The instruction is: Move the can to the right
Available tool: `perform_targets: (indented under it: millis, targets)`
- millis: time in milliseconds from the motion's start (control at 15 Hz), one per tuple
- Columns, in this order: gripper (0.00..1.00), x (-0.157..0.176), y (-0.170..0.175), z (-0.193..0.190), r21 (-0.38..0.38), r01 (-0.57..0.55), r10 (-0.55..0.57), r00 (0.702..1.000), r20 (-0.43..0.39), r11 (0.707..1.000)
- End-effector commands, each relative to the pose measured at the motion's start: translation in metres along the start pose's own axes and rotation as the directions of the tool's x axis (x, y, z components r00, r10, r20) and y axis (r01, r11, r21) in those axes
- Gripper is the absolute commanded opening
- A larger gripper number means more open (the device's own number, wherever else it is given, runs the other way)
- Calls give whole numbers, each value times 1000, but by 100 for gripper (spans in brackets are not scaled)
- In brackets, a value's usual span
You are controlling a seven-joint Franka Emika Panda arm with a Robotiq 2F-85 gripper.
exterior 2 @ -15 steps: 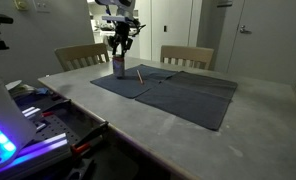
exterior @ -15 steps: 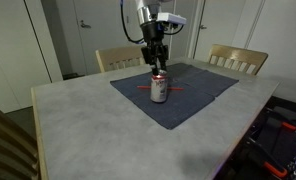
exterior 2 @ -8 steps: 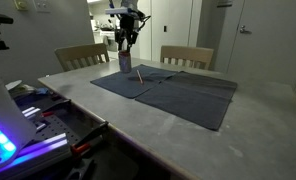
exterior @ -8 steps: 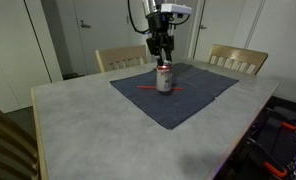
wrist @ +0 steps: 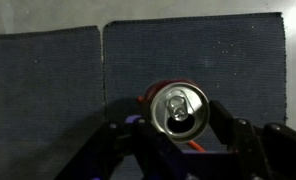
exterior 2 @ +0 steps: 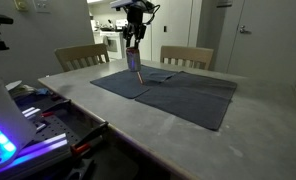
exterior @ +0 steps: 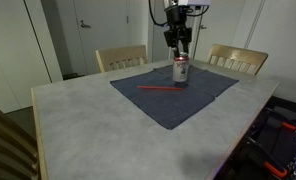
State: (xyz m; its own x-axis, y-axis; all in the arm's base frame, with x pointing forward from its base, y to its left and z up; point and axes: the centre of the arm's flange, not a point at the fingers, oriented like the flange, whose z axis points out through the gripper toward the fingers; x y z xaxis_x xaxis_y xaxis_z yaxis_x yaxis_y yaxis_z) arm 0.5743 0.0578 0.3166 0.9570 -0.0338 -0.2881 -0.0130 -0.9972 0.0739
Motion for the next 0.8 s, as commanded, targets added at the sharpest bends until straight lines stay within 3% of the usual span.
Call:
perform_targets:
  millis: [0, 733]
  targets:
    - [34, -30, 46, 16, 13, -59, 60, 998, -12, 998]
    - [34, -50, 160, 67, 85, -252, 262, 954, -144, 964]
